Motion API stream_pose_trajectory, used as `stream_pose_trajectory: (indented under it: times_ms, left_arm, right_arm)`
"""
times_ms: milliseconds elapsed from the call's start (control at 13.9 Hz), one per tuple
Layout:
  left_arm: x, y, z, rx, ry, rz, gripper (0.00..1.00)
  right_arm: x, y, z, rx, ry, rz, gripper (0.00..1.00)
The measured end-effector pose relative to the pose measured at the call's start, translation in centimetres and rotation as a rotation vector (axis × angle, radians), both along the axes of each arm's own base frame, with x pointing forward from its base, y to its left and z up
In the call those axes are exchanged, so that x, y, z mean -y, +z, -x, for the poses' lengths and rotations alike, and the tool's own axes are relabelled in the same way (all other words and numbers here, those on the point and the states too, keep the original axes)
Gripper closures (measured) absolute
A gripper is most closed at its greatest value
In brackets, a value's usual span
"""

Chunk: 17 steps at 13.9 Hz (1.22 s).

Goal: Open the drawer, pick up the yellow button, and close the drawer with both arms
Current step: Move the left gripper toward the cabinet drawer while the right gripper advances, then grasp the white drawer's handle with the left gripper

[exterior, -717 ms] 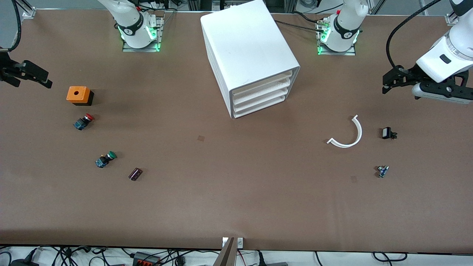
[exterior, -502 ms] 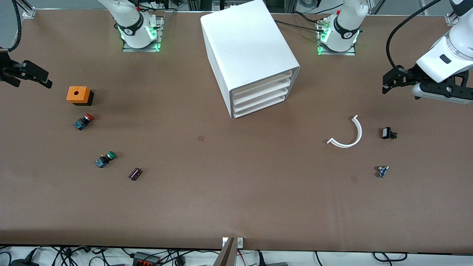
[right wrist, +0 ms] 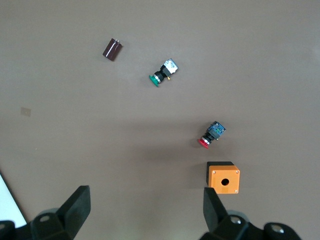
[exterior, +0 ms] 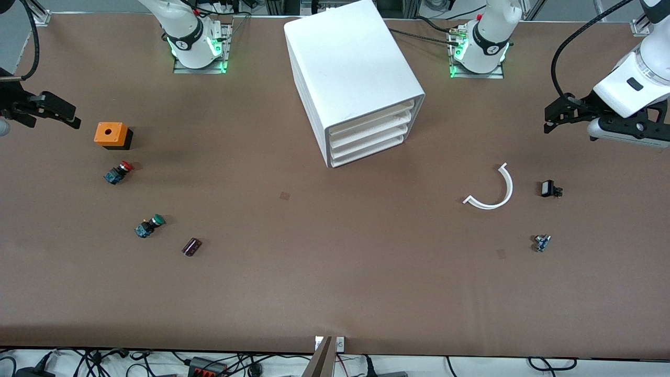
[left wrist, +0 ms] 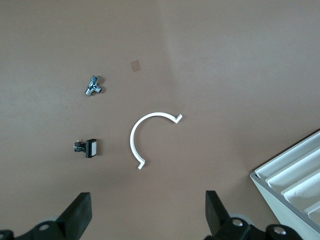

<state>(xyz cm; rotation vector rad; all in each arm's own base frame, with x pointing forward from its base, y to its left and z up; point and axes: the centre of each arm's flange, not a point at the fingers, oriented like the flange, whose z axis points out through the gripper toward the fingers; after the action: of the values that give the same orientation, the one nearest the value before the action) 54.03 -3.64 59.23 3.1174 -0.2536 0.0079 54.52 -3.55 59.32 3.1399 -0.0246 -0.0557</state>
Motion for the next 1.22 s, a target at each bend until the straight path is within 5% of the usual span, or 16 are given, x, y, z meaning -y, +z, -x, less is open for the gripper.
stream_pose_trajectory:
  times_ms: [287, 646, 933, 1220]
  left_arm:
    - [0.3, -0.3, -0.1, -0.008, -0.006, 0.000, 0.00]
    - [2.2, -4.2, -1.3, -0.101, -0.018, 0.073, 0.00]
    - [6.3, -7.0, -0.3, -0.289, -0.038, 0.273, 0.00]
    - [9.6, -13.8, -1.9, -0.448, -0.141, 0.596, 0.00]
  right_arm:
    - [-4.9, -1.8, -2.3, 0.036, 0.085, -0.004, 0.00]
    - [-12.5, -4.2, -3.9, 0.047, 0.177, -0.067, 0.00]
    - [-17.5, -5.2, -4.0, 0.032, 0.256, -0.076, 0.00]
    - [-20.9, -6.9, -5.2, 0.018, 0.304, -0.077, 0.00]
